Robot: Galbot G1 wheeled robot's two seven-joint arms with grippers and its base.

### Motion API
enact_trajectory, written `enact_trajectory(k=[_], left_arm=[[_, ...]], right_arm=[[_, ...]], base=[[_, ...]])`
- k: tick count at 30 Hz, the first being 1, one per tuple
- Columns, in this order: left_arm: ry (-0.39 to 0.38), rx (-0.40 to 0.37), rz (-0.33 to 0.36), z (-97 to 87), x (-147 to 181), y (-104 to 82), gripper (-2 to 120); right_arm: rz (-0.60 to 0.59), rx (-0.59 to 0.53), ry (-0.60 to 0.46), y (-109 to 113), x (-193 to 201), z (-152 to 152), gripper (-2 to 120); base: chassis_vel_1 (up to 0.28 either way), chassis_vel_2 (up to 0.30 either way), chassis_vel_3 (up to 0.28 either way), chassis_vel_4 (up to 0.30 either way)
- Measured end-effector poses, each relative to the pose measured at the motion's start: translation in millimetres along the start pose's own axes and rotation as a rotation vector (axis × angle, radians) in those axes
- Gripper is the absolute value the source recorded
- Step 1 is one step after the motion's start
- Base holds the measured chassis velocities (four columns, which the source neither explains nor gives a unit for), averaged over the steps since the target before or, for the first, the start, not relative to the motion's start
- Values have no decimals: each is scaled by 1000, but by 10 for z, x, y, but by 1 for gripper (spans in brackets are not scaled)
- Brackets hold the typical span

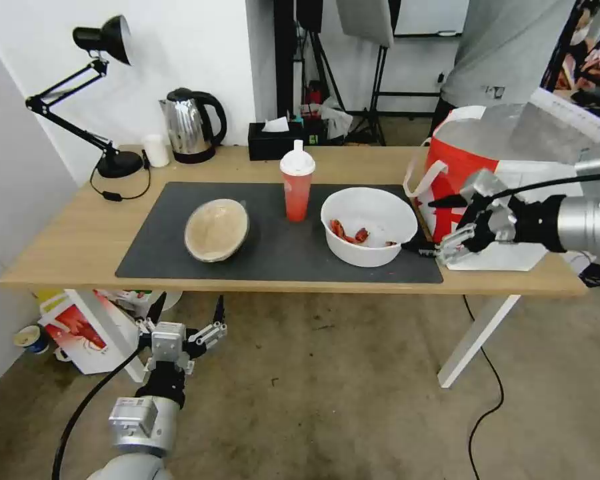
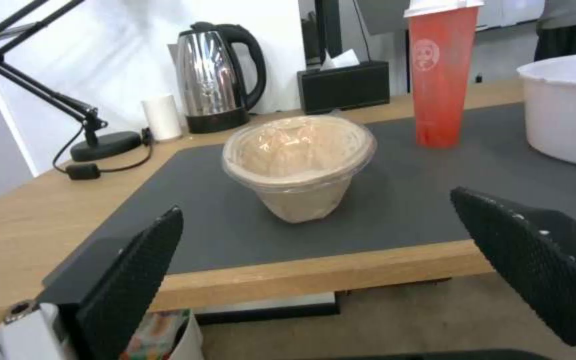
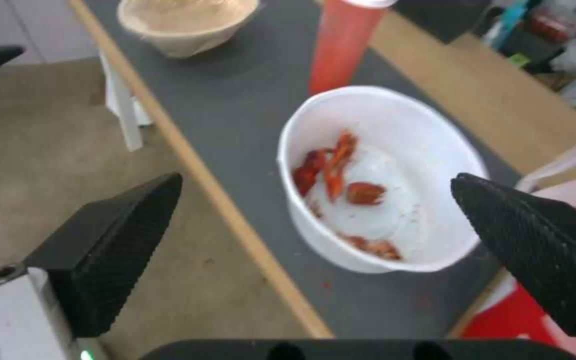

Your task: Pick up the trash from the table and place it into the takeout bag.

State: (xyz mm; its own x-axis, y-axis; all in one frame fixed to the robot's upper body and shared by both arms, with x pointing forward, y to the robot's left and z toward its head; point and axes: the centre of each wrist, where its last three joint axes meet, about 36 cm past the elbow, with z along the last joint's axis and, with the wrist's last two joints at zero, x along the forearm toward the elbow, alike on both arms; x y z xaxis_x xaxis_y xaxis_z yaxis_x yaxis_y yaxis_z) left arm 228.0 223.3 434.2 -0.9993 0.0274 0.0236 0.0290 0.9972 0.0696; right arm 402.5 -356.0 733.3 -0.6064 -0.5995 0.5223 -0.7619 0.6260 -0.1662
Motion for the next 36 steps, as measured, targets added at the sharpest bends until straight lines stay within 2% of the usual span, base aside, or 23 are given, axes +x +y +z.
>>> enact_trajectory(k=[6, 18, 20, 21, 22, 23, 24, 25, 26, 27, 30, 36], left_arm=[[0, 0, 0, 0, 0, 0, 100], [0, 0, 0, 0, 0, 0, 100], [0, 0, 0, 0, 0, 0, 100], [0, 0, 0, 0, 0, 0, 100], [0, 0, 0, 0, 0, 0, 100], [0, -1, -1, 0, 1, 2, 100], [0, 0, 1, -1, 0, -1, 100], [0, 0, 0, 0, 0, -1, 100], [0, 0, 0, 0, -1, 0, 100], [0, 0, 0, 0, -1, 0, 100], [0, -1, 0, 0, 0, 2, 100], [0, 0, 0, 0, 0, -1, 100]], right_arm=[[37, 3, -32, -144, 22, 30, 100], [31, -4, -49, -134, -70, 100, 100], [18, -27, -45, -162, -220, 224, 100], [-3, -116, 8, -255, -581, 491, 100], [-3, -116, 8, -255, -581, 491, 100], [-39, -174, 32, -253, -901, 579, 100], [-87, -197, 27, -205, -1188, 524, 100], [-133, -173, 6, -149, -1407, 308, 100], [-157, -133, -22, -103, -1485, 75, 100], [-157, -133, -22, -103, -1485, 75, 100], [-193, -31, -40, 37, -1535, -352, 100], [-229, 28, -18, 289, -1442, -478, 100]], base=[[0, 0, 0, 0], [0, 0, 0, 0], [0, 0, 0, 0], [0, 0, 0, 0], [0, 0, 0, 0], [0, 0, 0, 0], [0, 0, 0, 0], [0, 0, 0, 0], [0, 0, 0, 0], [0, 0, 0, 0], [42, 50, 30, 14], [18, -11, -10, 0]])
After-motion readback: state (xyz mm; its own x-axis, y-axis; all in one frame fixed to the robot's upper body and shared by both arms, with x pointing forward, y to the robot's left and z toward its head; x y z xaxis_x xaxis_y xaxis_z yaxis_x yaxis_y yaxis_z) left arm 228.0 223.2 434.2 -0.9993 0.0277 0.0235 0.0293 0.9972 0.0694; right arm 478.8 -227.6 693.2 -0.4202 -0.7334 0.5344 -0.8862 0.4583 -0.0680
